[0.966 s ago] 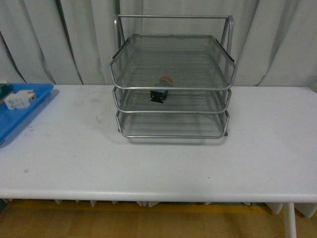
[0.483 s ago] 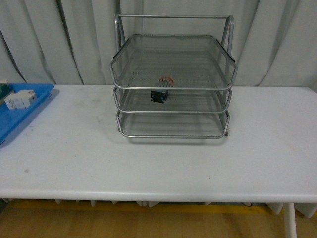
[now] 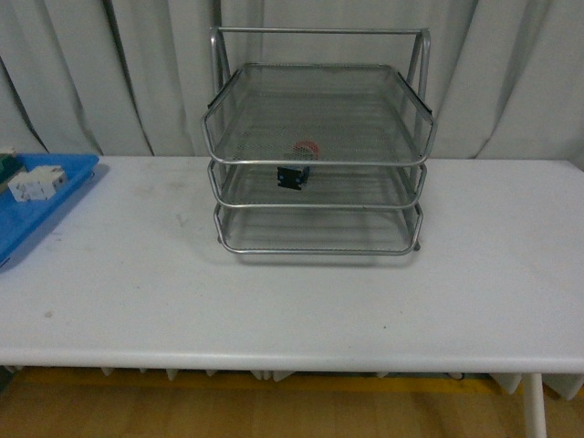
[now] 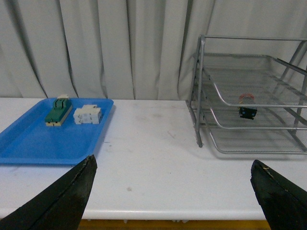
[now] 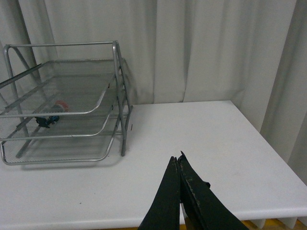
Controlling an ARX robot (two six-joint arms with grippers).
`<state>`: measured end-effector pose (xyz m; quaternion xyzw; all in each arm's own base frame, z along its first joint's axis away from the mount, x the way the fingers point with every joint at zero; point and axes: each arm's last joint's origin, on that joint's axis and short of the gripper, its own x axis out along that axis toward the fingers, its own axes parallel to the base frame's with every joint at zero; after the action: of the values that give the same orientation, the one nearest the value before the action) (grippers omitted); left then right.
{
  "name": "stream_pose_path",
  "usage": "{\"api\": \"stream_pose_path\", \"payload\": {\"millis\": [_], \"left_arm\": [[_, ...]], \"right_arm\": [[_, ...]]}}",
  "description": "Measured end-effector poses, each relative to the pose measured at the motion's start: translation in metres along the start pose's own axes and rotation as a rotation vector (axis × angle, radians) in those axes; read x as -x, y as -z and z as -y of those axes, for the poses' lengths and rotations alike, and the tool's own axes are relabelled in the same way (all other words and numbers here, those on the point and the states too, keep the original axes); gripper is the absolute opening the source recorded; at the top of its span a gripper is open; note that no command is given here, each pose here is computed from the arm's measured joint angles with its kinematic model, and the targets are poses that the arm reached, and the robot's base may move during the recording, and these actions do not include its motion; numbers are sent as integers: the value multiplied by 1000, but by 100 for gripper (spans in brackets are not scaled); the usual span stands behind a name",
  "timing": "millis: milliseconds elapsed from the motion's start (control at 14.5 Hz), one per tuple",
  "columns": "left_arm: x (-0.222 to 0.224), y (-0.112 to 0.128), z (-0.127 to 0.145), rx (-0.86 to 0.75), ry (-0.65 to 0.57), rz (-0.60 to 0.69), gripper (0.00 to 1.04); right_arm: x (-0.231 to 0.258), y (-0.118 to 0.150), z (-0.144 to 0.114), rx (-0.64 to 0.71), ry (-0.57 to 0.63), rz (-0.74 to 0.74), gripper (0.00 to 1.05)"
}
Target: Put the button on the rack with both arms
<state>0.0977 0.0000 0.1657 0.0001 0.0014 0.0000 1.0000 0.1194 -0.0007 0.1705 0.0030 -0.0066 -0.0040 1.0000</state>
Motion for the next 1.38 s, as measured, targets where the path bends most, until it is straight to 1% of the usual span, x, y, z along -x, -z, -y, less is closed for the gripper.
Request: {"api": "stream_pose_path", "payload": {"millis": [552,621,759,828,897,1241,1379], "left_arm": [[0,0,0,0,0,0,98],[0,0,0,0,0,0,98],[0,0,0,0,0,0,98],[0,0,0,0,-1,1,98],[0,0,0,0,0,0,98],[0,0,0,0,0,0,98],[0,0,0,0,0,0,98]], "right_arm": [[11,0,0,0,0,0,2],[14,3,0,0,0,-23,2],[22,1,0,0,-2,5,2],[22,4,0,0,-3,-16,2],[22,3,0,2,-3,-7,4],[22,3,0,2,-3,-9,68],[22,3,0,2,-3,-9,92]]}}
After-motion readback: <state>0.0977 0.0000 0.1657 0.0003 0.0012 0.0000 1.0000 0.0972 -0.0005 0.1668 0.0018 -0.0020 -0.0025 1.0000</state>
